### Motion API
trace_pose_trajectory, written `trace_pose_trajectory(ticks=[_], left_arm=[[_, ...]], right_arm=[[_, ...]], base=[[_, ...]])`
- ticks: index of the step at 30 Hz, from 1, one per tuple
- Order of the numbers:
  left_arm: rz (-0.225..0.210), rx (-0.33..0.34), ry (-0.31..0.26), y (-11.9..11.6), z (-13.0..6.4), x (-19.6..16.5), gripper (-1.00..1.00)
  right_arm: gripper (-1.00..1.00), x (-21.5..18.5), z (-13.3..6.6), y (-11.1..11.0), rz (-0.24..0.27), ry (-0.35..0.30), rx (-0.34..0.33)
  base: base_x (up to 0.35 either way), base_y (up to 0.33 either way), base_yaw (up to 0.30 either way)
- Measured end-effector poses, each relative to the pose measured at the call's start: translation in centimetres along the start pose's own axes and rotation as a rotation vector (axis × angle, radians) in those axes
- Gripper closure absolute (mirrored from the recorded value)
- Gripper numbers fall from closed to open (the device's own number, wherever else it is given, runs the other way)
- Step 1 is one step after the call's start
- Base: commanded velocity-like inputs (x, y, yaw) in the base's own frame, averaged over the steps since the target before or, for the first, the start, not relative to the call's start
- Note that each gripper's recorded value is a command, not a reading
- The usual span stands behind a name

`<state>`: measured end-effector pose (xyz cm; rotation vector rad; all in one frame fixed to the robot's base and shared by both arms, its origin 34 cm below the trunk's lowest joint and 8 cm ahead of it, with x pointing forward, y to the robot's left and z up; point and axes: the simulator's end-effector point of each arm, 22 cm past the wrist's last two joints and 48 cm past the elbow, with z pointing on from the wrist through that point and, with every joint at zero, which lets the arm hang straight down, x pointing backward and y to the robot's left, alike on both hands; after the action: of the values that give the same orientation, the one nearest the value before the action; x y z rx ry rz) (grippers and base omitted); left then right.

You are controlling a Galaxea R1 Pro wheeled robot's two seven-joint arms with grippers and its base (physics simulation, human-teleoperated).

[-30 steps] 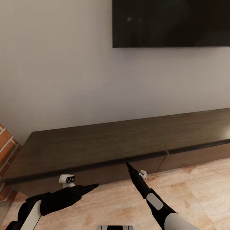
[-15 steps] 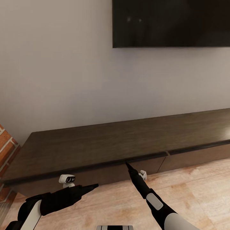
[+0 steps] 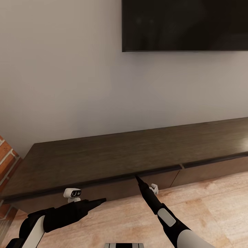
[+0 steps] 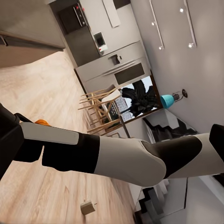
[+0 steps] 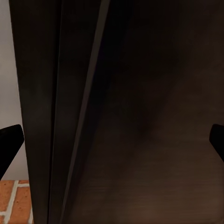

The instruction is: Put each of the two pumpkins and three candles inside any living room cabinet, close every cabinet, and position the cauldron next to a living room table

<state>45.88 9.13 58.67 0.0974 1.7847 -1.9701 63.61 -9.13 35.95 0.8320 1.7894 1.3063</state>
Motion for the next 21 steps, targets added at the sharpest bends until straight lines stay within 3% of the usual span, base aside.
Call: trace_pose_trajectory(ticks=[21], left_arm=[[0.001, 0.000, 0.000, -0.01, 0.01, -0.01, -1.00]], right_arm=[[-1.00, 0.15, 0.04, 0.05, -0.001, 0.003, -0.001]], base=[[0.020, 0.010, 0.000]])
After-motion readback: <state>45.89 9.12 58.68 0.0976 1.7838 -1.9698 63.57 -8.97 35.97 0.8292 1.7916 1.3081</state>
